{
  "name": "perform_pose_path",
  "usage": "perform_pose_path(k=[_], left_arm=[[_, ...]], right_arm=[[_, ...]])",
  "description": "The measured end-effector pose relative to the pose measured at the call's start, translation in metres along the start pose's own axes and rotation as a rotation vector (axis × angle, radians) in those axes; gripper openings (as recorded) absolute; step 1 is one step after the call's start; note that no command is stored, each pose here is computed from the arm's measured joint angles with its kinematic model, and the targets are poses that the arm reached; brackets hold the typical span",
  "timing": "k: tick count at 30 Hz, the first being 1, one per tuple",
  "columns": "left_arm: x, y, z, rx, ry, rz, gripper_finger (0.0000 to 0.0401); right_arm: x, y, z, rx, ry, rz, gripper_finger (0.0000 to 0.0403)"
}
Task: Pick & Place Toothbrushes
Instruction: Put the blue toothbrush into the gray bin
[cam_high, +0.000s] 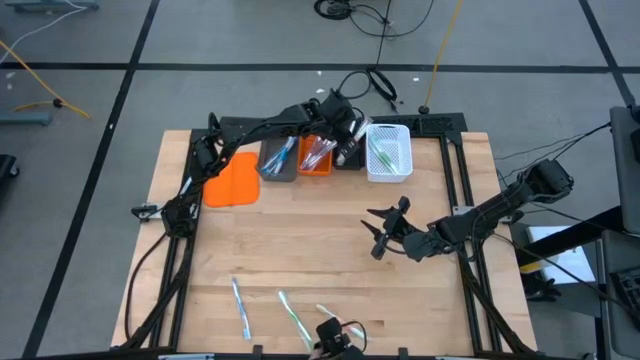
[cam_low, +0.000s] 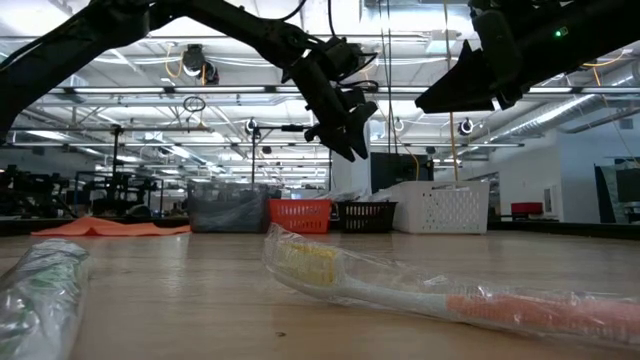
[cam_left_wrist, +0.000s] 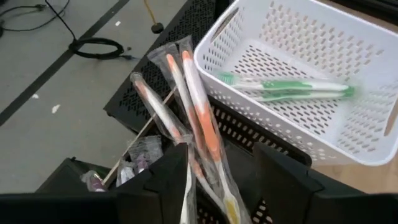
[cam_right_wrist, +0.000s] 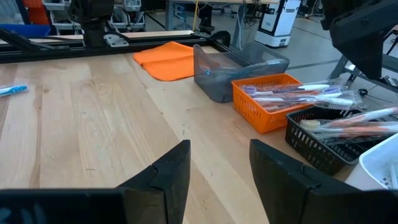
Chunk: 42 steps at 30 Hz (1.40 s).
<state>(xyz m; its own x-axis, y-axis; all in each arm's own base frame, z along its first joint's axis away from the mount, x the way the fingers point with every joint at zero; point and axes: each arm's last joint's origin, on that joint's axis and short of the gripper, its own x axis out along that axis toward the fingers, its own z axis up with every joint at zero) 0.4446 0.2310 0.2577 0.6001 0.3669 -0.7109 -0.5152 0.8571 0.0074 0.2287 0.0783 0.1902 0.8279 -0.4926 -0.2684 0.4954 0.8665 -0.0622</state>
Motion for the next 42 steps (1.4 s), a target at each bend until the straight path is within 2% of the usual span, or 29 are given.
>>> perform_pose_path(k=[2, 6, 8, 11, 15, 21, 27, 32, 37, 42], left_arm=[[0.0, -0.002, -0.002, 0.008, 0.018, -0.027, 0.0184], [-0.007, -0.01, -0.009, 0.046, 0.105, -0.17, 0.0184], [-0.014, -0.016, -0.014, 0.075, 0.174, -0.243, 0.0184], [-0.024, -0.032, -0.024, 0.134, 0.279, -0.286, 0.0184], [-0.037, -0.064, -0.038, 0.228, 0.4, -0.316, 0.0184], [-0.05, -0.127, -0.068, 0.37, 0.514, -0.379, 0.0184], [-0.064, -0.187, -0.111, 0.513, 0.592, -0.312, 0.0184], [-0.082, -0.227, -0.153, 0.586, 0.616, -0.282, 0.0184], [-0.114, -0.245, -0.184, 0.57, 0.572, -0.2, 0.0184], [-0.15, -0.252, -0.209, 0.506, 0.507, -0.188, 0.0184]], right_arm=[[0.0, 0.0, 0.0, 0.0, 0.0, 0.0, 0.0155], [0.0, 0.0, 0.0, 0.0, 0.0, 0.0, 0.0155], [0.0, 0.0, 0.0, -0.001, 0.0, 0.0, 0.0155], [0.0, 0.0, 0.0, -0.006, 0.001, 0.001, 0.0155], [0.0, 0.0, -0.001, -0.013, 0.004, 0.0, 0.0155], [0.0, 0.0, -0.001, -0.02, 0.009, 0.0, 0.0155], [0.0, 0.0, -0.002, -0.022, 0.011, 0.0, 0.0155], [0.0, 0.0, -0.002, -0.025, 0.013, 0.0, 0.0155], [0.0, 0.0, -0.002, -0.03, 0.014, -0.001, 0.0155], [0.0, 0.0, -0.002, -0.028, 0.013, -0.002, 0.0155]])
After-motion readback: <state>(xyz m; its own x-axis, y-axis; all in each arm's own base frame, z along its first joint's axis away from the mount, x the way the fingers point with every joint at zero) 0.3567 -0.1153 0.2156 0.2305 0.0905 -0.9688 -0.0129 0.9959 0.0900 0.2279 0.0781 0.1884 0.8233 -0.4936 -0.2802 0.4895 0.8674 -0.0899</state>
